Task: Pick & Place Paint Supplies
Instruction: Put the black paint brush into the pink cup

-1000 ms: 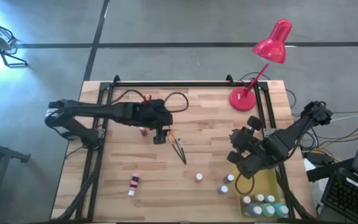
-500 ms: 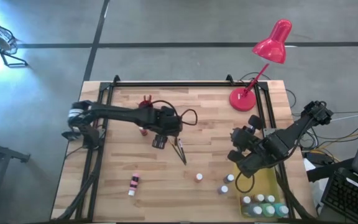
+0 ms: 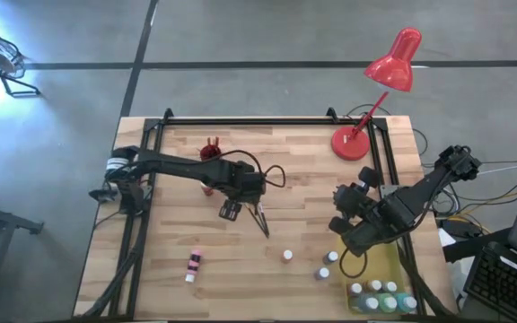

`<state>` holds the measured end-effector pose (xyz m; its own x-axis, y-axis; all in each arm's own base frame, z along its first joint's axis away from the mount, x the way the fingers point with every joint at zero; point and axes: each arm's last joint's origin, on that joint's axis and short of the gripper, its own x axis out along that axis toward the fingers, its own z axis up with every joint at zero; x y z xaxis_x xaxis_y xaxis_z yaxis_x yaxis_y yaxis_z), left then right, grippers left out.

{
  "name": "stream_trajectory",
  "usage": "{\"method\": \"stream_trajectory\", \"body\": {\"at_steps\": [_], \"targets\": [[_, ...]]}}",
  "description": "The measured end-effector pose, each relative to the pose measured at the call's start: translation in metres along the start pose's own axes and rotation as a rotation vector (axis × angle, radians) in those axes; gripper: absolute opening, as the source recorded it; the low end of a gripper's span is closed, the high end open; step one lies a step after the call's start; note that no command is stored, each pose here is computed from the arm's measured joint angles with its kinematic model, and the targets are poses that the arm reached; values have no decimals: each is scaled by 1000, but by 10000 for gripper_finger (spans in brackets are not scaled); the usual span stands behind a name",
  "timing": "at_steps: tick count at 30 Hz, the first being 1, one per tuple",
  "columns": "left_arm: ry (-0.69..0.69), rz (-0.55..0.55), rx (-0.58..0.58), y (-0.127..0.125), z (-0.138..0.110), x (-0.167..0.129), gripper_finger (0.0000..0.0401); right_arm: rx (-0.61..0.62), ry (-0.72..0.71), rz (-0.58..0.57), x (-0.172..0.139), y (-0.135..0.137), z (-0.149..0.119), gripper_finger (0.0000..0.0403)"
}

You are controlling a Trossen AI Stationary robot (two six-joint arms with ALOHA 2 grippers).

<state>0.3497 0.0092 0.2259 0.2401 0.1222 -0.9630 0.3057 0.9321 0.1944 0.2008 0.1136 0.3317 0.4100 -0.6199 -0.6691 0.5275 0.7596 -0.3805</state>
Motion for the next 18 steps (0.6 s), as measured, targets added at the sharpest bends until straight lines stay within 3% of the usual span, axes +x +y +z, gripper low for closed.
{"method": "stream_trajectory", "body": {"at_steps": [8,18], "targets": [[-9,-21,24,-4,-2,19,200,6,27,-28,9,3,-10,91],[-21,-13,40,-9,-12,40,197,5,31,-45,13,4,-15,109]]}}
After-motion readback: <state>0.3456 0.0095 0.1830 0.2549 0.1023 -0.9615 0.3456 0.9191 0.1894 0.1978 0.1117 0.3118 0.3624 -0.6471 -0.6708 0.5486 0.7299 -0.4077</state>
